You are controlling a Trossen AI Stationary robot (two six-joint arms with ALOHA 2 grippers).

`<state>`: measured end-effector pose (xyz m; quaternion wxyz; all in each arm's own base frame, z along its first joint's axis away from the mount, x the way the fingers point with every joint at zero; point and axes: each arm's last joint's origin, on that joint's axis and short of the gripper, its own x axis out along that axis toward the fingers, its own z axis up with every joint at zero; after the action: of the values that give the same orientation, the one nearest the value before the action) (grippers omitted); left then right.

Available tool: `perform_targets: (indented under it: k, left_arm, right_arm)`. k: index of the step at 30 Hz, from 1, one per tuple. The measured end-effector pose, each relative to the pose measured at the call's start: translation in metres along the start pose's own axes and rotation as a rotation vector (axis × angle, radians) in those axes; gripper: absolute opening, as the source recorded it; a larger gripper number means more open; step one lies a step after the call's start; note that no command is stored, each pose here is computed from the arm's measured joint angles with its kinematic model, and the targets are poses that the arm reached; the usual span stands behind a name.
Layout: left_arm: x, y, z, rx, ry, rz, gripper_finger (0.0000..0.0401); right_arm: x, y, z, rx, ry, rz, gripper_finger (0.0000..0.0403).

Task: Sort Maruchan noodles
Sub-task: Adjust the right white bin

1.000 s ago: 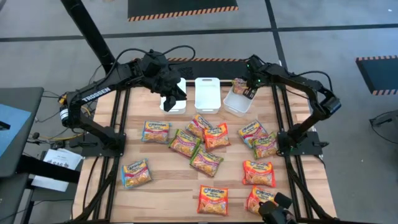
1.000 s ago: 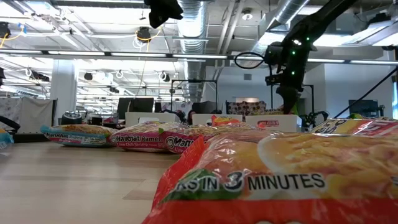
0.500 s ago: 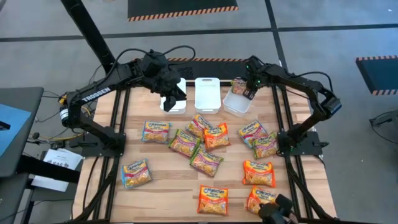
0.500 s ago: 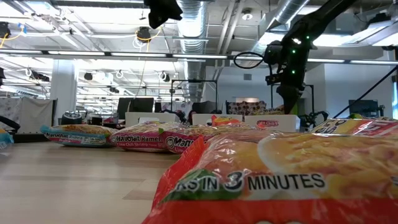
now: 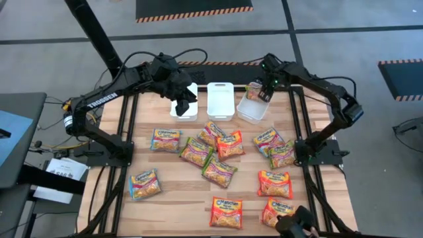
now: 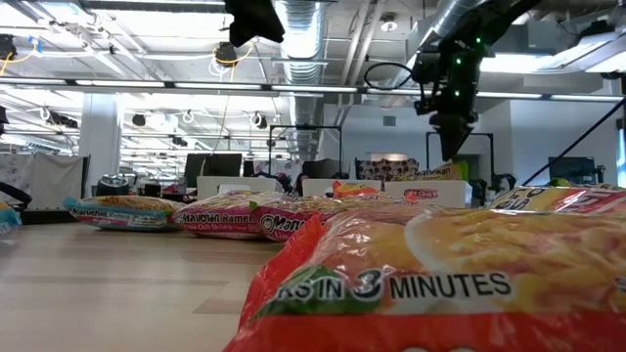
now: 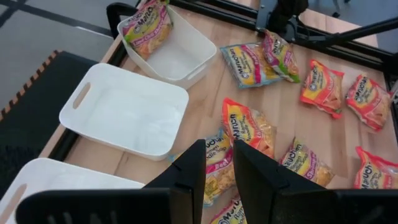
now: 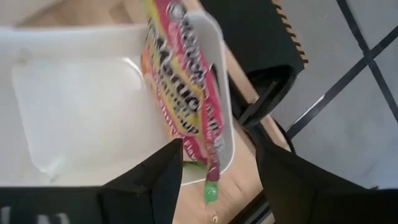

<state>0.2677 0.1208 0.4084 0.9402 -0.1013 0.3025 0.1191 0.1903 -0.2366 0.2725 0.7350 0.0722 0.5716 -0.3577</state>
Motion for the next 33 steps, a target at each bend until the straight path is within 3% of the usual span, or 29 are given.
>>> perform_targets:
  k: [8, 18, 22, 30, 33]
  left_arm:
    - [0.000, 0.000, -0.002, -0.008, 0.019, 0.002, 0.0067]
    - [0.000, 0.000, -0.006, -0.059, 0.066, -0.004, 0.0067]
    - [-0.001, 0.000, -0.009, -0.071, 0.092, -0.003, 0.0067]
    - [-0.001, 0.000, -0.012, -0.078, 0.124, -0.002, 0.0067]
    - [-0.001, 0.000, -0.012, -0.076, 0.124, -0.002, 0.0067]
  right_arm:
    - [-0.014, -0.001, 0.003, 0.085, 0.022, 0.018, 0.0224]
    - [-0.021, 0.016, -0.008, 0.026, 0.170, 0.071, 0.0224]
    - [-0.030, 0.022, -0.011, 0.005, 0.165, 0.094, 0.0223]
    - [-0.048, 0.038, -0.011, 0.119, 0.079, 0.474, 0.0223]
    - [-0.048, 0.051, -0.009, 0.111, 0.073, 0.525, 0.0223]
